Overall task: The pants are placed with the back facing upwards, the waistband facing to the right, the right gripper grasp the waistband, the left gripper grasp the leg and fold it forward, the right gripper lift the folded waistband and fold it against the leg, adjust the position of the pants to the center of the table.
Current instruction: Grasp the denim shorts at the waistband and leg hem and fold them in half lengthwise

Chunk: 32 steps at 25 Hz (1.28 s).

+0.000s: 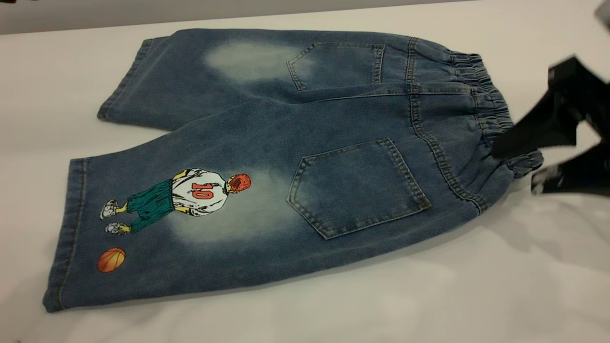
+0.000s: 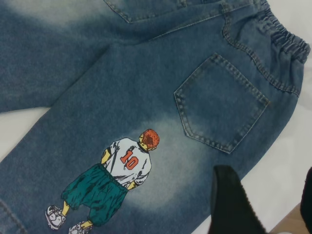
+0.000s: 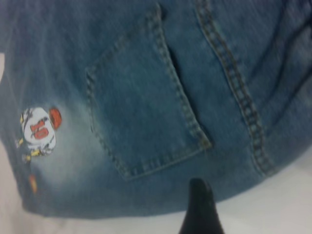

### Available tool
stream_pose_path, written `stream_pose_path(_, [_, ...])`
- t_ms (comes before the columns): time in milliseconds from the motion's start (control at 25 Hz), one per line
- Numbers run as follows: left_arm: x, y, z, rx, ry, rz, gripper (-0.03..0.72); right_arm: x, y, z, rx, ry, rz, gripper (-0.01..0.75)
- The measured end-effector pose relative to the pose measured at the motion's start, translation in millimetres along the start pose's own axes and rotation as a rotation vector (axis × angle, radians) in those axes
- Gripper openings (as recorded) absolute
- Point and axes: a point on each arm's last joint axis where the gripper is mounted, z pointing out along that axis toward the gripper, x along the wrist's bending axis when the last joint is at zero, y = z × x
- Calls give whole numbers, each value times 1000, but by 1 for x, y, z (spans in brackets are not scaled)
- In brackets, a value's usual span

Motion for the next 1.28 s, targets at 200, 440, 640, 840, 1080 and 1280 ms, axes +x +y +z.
stream_pose_path(200, [-1, 0, 0, -1, -5, -4, 335, -15, 6, -4, -16, 100, 40, 431])
stream_pose_path(440, [1, 2, 0, -17, 10, -4, 335, -35, 16, -10, -61, 69, 126, 431])
stream_pose_path(640, [2, 2, 0, -24, 17, -3, 335, -38, 30, -4, -70, 80, 113, 431])
stream_pose_path(840, [2, 2, 0, -24, 17, -3, 335, -45, 40, 5, -68, 71, 147, 431])
stream_pose_path(1080, [1, 2, 0, -24, 17, -3, 335, -54, 41, 15, -39, 67, 172, 431])
stream_pose_path(1280, [2, 2, 0, -25, 18, -3, 335, -58, 50, 21, -46, 74, 167, 431])
